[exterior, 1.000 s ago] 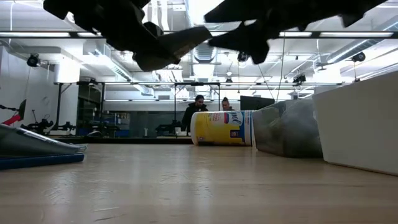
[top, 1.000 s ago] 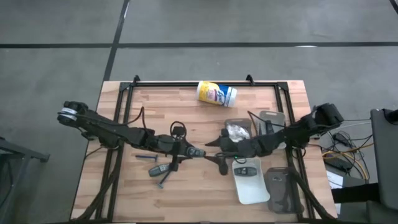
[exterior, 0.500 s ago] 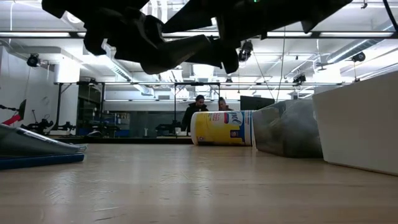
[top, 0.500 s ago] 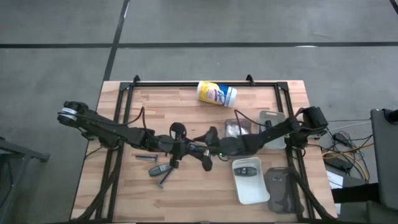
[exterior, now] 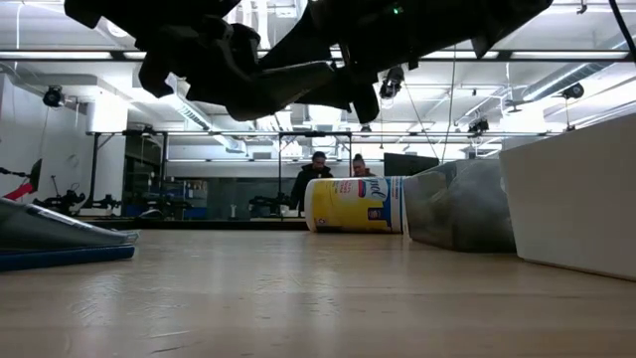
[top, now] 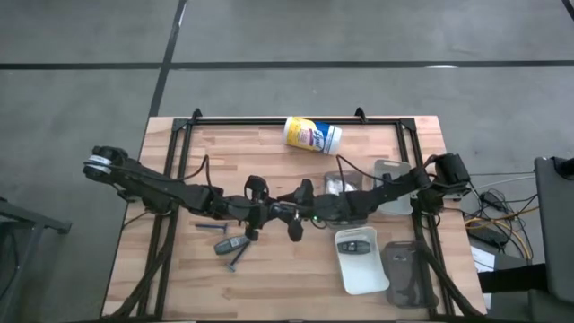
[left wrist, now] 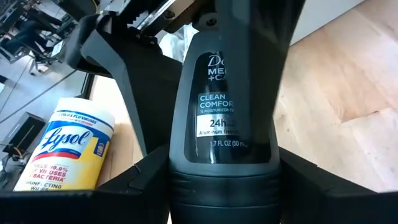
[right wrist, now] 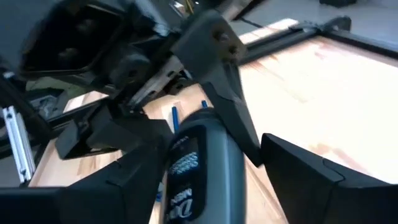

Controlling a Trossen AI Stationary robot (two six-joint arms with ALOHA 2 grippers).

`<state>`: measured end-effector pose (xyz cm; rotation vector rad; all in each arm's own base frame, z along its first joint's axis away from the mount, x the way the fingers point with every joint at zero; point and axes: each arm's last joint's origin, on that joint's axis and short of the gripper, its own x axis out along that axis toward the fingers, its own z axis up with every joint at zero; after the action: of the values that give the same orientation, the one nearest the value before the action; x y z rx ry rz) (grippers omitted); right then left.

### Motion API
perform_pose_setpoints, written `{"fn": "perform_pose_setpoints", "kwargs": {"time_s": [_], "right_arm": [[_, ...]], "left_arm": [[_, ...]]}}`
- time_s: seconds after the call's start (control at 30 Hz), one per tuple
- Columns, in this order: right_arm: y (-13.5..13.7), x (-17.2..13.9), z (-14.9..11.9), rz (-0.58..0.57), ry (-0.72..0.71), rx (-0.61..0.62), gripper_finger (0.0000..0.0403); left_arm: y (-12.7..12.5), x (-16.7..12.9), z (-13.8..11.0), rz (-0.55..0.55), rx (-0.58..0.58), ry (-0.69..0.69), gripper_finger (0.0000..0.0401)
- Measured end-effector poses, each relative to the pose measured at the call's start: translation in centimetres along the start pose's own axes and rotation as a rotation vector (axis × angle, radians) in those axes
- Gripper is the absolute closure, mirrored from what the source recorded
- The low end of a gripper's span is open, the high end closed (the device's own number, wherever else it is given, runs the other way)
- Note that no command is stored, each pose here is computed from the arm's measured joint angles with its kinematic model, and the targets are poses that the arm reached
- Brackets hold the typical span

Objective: Pick & Place Travel size toiletries
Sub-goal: Put the top deodorant into the white bin

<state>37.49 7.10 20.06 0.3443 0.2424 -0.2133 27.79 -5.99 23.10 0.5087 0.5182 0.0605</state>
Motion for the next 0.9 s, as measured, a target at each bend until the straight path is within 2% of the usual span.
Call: {"fn": "perform_pose_setpoints", "kwargs": {"time_s": [0.13, 0.33, 0.57, 0.73, 0.9], "right_arm": [[-0.4, 0.1, 0.0, -0.018, 0.017, 0.053, 0.0162], [-0.5, 0.2, 0.0, -0.02, 0.014, 0.058, 0.0175], [-0.8, 0.2, 0.3, -0.023, -0.004, 0.071, 0.0163], [-1.4, 0.4, -0.3, -0.035, 0.049, 0.058, 0.0151], [-1.4, 0.4, 0.1, -0.024, 0.019, 0.066, 0.0149]], "left_arm": [[0.0, 0.0, 0.0, 0.004, 0.025, 0.004, 0.0183], [0.1, 0.0, -0.1, 0.04, 0.054, 0.018, 0.0183], [0.2, -0.3, 0.0, 0.1, 0.101, 0.034, 0.0183], [0.9, -1.4, 0.9, 0.21, 0.094, 0.013, 0.0183], [0.9, -1.9, 0.9, 0.189, 0.093, 0.005, 0.0183]]}}
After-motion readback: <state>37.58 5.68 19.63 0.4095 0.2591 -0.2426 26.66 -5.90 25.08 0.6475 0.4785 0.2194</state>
